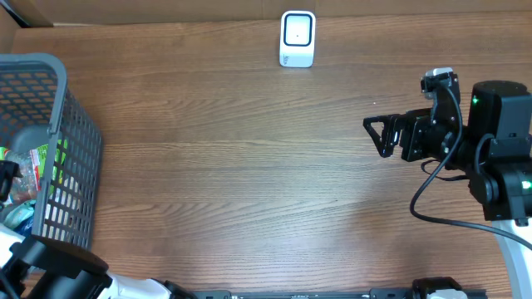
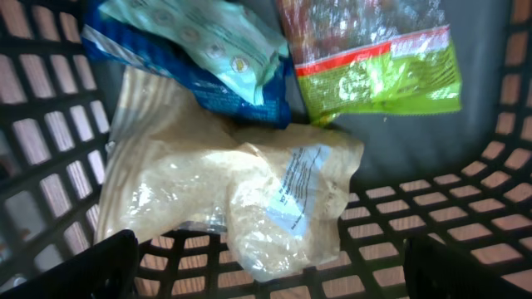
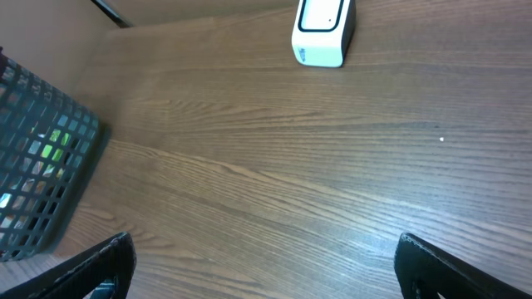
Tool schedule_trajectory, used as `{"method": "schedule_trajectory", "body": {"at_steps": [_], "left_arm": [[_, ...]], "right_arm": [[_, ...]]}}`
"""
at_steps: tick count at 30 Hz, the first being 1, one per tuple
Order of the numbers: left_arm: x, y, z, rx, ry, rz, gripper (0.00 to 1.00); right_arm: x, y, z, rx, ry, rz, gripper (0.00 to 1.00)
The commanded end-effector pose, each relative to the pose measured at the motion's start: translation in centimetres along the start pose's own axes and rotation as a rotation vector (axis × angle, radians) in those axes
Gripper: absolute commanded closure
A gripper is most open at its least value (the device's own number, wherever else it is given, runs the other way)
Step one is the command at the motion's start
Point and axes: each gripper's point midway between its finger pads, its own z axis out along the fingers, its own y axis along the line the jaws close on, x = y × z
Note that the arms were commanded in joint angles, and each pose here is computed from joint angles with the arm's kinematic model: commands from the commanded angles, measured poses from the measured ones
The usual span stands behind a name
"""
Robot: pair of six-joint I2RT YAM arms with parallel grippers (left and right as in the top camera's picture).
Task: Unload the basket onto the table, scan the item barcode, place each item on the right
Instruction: 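Swing the left gripper over the grey basket and reach inside, then grasp the translucent beige bag in the basket with the left gripper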
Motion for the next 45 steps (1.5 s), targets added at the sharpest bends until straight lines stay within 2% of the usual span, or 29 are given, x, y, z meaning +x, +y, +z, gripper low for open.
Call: {"method": "schedule_trajectory", "body": {"at_steps": [1, 9, 11, 12, 13, 14, 15, 16, 17, 23, 27, 30, 31, 34, 36, 39, 40, 43, 45], "left_arm": [[2.1, 0.1, 3.6, -0.043, 0.074, 0.053, 0.07], [4.5, 1.8, 11.3, -0.069, 0.112, 0.049, 0.09], [5.1, 2.2, 12.5, -0.073, 0.119, 0.045, 0.12], [5.3, 2.3, 12.9, -0.074, 0.12, 0.046, 0.19], [5.4, 2.3, 13.2, -0.074, 0.12, 0.046, 0.33], [5.5, 2.4, 13.4, -0.075, 0.122, 0.045, 0.54], [5.5, 2.4, 13.4, -0.075, 0.122, 0.045, 0.67], [5.6, 2.4, 13.4, -0.075, 0.123, 0.046, 0.93], [5.6, 2.3, 13.4, -0.068, 0.128, 0.044, 0.96], [5.0, 0.2, 10.9, 0.03, 0.138, 0.039, 0.96], [3.2, -1.8, 5.1, 0.098, 0.08, 0.056, 0.96], [1.9, -2.7, -1.1, 0.147, -0.022, 0.096, 0.96], [1.6, -2.7, -3.4, 0.155, -0.071, 0.107, 0.96], [1.7, -1.2, -6.3, 0.11, -0.157, 0.081, 0.96], [2.2, 0.5, -6.4, 0.033, -0.156, 0.023, 0.95], [3.0, 1.4, -5.4, -0.013, -0.107, 0.01, 0.52], [3.6, 1.9, -4.1, -0.042, -0.069, -0.01, 0.24], [4.4, 3.1, -1.0, -0.093, -0.022, -0.075, 0.05], [4.6, 3.6, 1.3, -0.104, -0.008, -0.102, 0.02]], "right_arm": [[-0.7, 0.5, -0.3, -0.012, -0.018, -0.015, 0.0], [-0.6, 0.4, -0.2, -0.011, -0.012, -0.015, 0.0], [-0.6, 0.4, -0.2, -0.011, -0.011, -0.015, 0.0], [-0.6, 0.4, -0.2, -0.011, -0.011, -0.015, 0.0], [-0.6, 0.4, -0.2, -0.011, -0.01, -0.015, 0.0], [-0.6, 0.4, -0.2, -0.011, -0.009, -0.014, 0.0], [-0.5, 0.4, -0.2, -0.01, -0.009, -0.014, 0.0], [-0.5, 0.4, -0.2, -0.011, -0.008, -0.013, 0.0], [-0.5, 0.4, -0.2, -0.01, -0.008, -0.013, 0.0], [-0.6, 0.4, -0.2, -0.011, -0.009, -0.014, 0.0], [-0.6, 0.4, -0.2, -0.011, -0.01, -0.014, 0.0], [-0.6, 0.4, -0.2, -0.011, -0.012, -0.015, 0.0], [-0.6, 0.4, -0.2, -0.011, -0.012, -0.015, 0.0], [-0.6, 0.4, -0.2, -0.011, -0.012, -0.015, 0.0], [-0.6, 0.4, -0.2, -0.011, -0.012, -0.016, 0.0], [-0.7, 0.4, -0.2, -0.011, -0.014, -0.016, 0.0], [-0.7, 0.4, -0.2, -0.011, -0.014, -0.016, 0.0], [-0.6, 0.3, 0.1, -0.01, -0.005, -0.012, 0.0], [-0.5, 0.1, 0.5, -0.009, 0.006, -0.006, 0.0]]}}
